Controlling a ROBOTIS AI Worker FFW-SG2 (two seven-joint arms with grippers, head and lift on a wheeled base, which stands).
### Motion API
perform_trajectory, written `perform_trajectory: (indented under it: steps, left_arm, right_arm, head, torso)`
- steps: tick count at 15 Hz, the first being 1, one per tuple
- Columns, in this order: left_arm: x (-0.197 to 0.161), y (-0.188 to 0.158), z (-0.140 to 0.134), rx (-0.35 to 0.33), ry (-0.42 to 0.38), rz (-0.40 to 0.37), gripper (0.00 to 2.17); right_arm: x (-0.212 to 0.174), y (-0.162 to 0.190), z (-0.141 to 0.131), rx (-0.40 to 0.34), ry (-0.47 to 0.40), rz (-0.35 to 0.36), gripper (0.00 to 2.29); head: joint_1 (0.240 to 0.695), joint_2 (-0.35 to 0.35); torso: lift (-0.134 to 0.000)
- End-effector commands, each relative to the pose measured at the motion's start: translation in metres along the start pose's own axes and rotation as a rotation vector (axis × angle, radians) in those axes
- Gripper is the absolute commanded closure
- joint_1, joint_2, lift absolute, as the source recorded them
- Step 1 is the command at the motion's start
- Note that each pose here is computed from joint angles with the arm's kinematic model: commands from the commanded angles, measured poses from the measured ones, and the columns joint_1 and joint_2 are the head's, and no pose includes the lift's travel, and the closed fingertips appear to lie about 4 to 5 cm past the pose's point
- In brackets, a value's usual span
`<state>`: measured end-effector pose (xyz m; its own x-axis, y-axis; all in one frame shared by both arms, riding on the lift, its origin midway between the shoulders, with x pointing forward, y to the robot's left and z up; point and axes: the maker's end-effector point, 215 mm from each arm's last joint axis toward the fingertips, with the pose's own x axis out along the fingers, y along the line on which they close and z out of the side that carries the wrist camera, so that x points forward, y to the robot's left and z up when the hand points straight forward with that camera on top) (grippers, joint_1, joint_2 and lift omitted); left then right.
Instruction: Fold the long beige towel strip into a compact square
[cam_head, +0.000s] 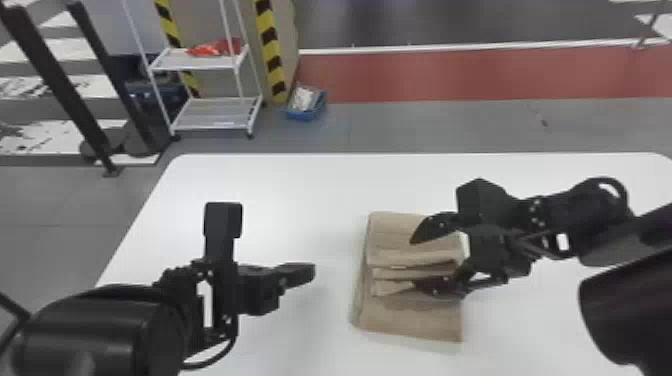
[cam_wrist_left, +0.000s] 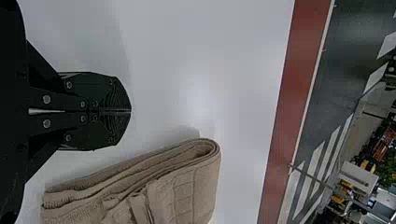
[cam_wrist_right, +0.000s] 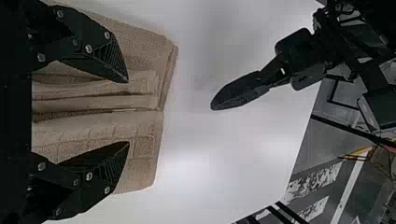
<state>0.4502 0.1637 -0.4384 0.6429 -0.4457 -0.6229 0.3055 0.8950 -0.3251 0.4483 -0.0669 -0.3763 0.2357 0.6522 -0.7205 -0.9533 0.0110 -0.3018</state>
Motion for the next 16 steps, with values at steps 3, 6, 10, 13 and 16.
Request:
perform_trajectory:
  steps: [3,6,10,13,16]
  left_arm:
    - [0.000,0.007,-0.001,0.000,0.004,0.003,1.92]
    - [0.000,0.007,-0.001,0.001,-0.001,-0.001,1.92]
    - [-0.001,0.007,-0.003,0.003,-0.001,-0.008,1.92]
    - [-0.001,0.007,-0.004,0.003,0.001,-0.008,1.92]
    - [-0.002,0.006,-0.007,0.002,0.002,-0.013,1.92]
  right_arm:
    - [0.024,0.028,-0.024,-0.020,0.106,0.056,0.49]
    - [0.033,0.028,-0.030,-0.049,0.156,0.065,0.49]
    - [0.036,0.028,-0.028,-0.071,0.183,0.058,0.49]
    - [0.033,0.026,-0.025,-0.082,0.183,0.045,0.49]
    - [0.031,0.030,-0.020,-0.145,0.214,0.029,0.49]
  head:
    - [0.695,0.123]
    - [0.695,0.126]
    - [0.695,0.131]
    - [0.695,0.134]
    - [0.695,0.134]
  torso:
    - [-0.124]
    - [-0.124]
    - [-0.124]
    - [-0.124]
    - [-0.124]
